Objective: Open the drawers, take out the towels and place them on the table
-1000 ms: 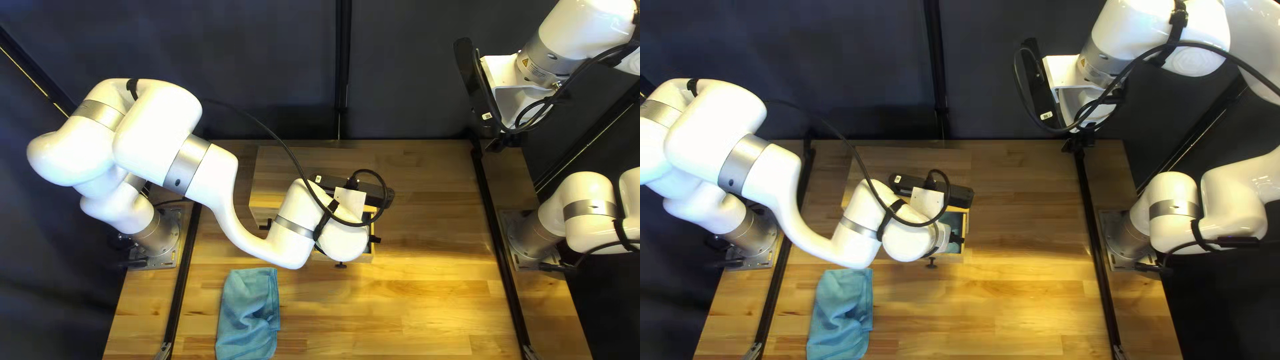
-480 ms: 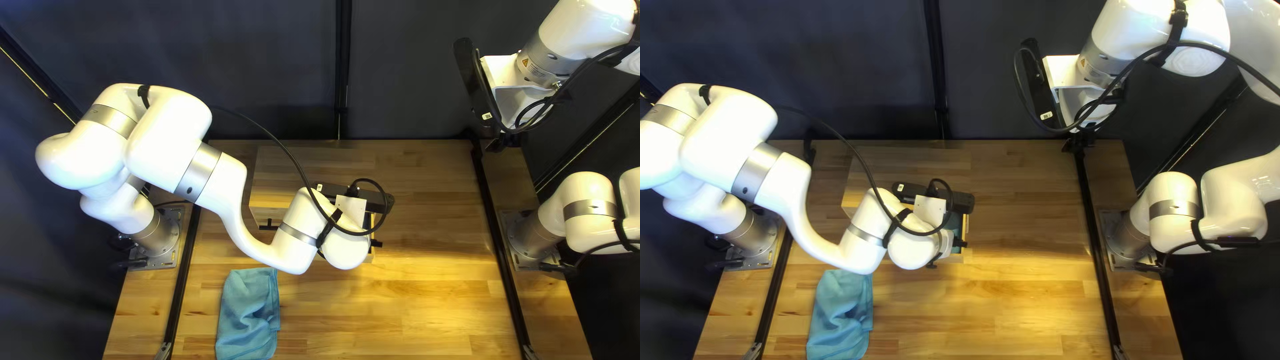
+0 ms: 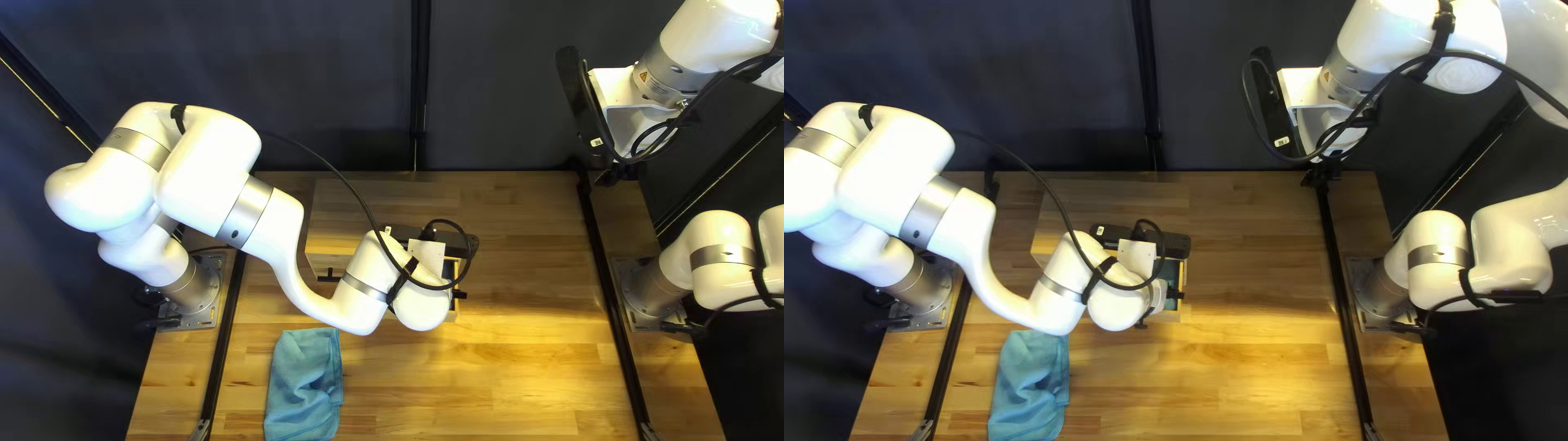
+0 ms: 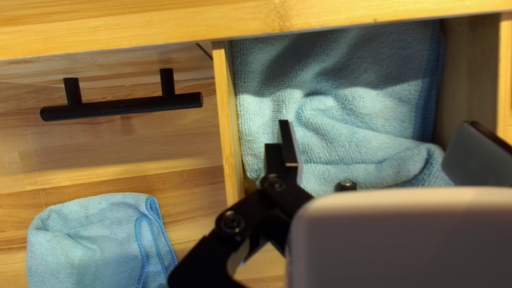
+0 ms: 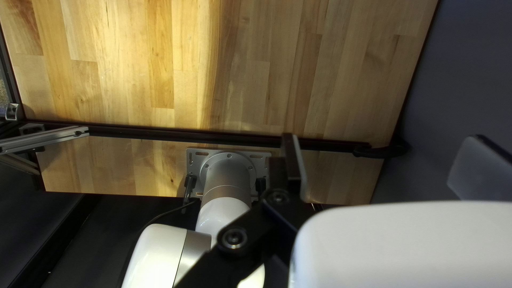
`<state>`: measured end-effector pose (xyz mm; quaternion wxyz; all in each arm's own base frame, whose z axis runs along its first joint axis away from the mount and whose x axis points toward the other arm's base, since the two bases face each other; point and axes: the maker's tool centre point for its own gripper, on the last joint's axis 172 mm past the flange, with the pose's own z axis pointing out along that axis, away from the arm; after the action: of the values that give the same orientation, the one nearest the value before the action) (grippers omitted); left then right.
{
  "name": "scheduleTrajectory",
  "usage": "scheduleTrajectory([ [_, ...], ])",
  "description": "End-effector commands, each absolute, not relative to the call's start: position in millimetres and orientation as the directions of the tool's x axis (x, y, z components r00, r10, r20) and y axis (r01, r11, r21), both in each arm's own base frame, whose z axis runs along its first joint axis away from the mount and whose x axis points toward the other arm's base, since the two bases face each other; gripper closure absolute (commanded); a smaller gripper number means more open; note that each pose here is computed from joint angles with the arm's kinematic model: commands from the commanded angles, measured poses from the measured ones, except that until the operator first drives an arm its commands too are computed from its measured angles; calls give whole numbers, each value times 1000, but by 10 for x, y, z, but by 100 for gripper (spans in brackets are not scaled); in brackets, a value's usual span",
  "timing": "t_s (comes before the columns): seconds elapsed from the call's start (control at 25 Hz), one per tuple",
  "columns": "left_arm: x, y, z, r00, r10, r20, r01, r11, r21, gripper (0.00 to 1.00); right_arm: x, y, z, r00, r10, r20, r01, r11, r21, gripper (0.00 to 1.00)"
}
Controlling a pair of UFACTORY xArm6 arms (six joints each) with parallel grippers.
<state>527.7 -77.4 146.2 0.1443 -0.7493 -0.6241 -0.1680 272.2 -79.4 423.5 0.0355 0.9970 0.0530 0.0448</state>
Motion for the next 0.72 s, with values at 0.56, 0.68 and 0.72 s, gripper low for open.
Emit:
scheduleTrajectory([
  [0.56,5266,-686,1319,163,874,458,984,-175,-15,0,2722,-794,4235,990,109,86,103,-992,76,0],
  [0.68,5261,-679,1302,163,873,460,984,-175,-18,0,2722,-794,4235,990,109,86,103,-992,76,0],
  [0.72,5263,-676,1299,164,871,462,984,-174,-21,0,2722,-794,4235,990,109,86,103,-992,76,0],
])
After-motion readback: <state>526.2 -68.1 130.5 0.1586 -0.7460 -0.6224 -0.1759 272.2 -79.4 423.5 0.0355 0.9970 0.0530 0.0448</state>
